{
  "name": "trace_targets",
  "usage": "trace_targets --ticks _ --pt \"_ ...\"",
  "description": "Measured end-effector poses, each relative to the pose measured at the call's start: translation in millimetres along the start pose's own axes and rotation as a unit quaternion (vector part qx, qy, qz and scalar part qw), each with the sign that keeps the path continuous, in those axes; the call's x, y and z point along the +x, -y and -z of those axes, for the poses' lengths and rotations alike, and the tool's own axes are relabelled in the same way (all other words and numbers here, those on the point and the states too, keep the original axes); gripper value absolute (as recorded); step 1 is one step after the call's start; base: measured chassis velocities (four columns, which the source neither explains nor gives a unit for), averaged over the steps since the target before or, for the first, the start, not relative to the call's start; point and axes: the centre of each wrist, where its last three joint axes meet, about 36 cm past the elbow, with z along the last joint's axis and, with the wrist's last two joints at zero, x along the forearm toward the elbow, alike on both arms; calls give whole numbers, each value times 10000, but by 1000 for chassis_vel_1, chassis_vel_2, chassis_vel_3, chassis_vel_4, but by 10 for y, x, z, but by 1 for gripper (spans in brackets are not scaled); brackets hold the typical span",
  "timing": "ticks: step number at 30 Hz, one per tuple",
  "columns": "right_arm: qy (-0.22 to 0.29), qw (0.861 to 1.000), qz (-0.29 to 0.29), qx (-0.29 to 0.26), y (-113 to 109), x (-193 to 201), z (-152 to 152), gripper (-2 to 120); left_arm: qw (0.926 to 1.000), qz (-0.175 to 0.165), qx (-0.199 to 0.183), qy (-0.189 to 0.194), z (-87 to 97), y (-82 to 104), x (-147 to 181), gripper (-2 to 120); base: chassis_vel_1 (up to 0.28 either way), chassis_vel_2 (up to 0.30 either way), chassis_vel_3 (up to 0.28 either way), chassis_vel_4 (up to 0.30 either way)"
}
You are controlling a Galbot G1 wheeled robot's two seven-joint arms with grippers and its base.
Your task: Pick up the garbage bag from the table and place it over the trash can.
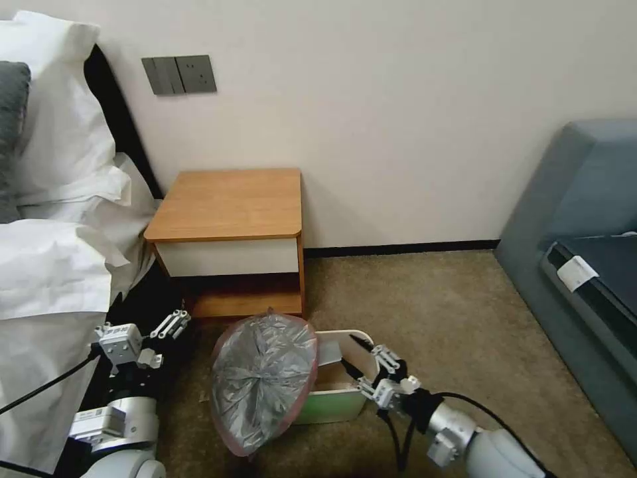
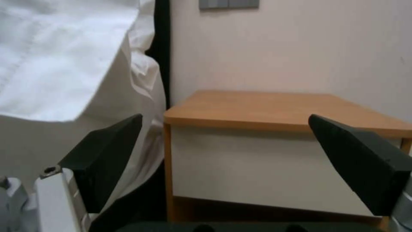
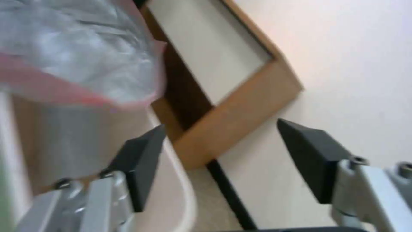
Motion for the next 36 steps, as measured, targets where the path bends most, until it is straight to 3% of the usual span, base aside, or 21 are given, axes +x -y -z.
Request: trace_targets --ticks 9,14,19,21,22,23,25,26,27,29,31,36 --pt "-123 9980 -621 -79 386 54 -40 99 9997 -134 -18 -207 -84 19 20 97 0 0 0 0" --pt "-122 9941 -1053 -238 514 27 -38 100 9990 -283 -31 -349 -123 66 61 97 0 0 0 0" --pt "-99 9881 -1474 -417 584 -2 -25 100 9960 -615 202 -608 -16 212 142 97 0 0 0 0" --pt "-96 9862 -1581 -472 590 -11 -23 100 9920 -880 436 -794 93 300 184 97 0 0 0 0" --pt "-100 9850 -1645 -514 584 -19 -32 100 9846 -1175 760 -1046 219 392 215 97 0 0 0 0" --pt "-100 9850 -1645 -514 584 -19 -32 100 9846 -1175 760 -1046 219 392 215 97 0 0 0 0" --pt "-100 9834 -1715 -585 548 -39 -67 100 9677 -1594 1185 -1552 361 467 224 96 0 0 0 0" --pt "-111 9821 -1764 -652 506 -56 -111 100 9549 -1785 1370 -1936 417 483 207 95 0 0 0 0" --pt "-111 9821 -1764 -652 506 -56 -111 100 9549 -1785 1370 -1936 417 483 207 95 0 0 0 0" --pt "-139 9814 -1775 -726 437 -69 -179 100 9375 -1953 1514 -2451 438 469 178 94 0 0 0 0" --pt "-155 9814 -1747 -777 374 -79 -230 100 9311 -1877 1584 -2697 345 443 137 93 0 0 0 0" --pt "-145 9816 -1725 -811 338 -93 -247 100 9346 -1484 1457 -2886 136 423 92 93 0 0 0 0"
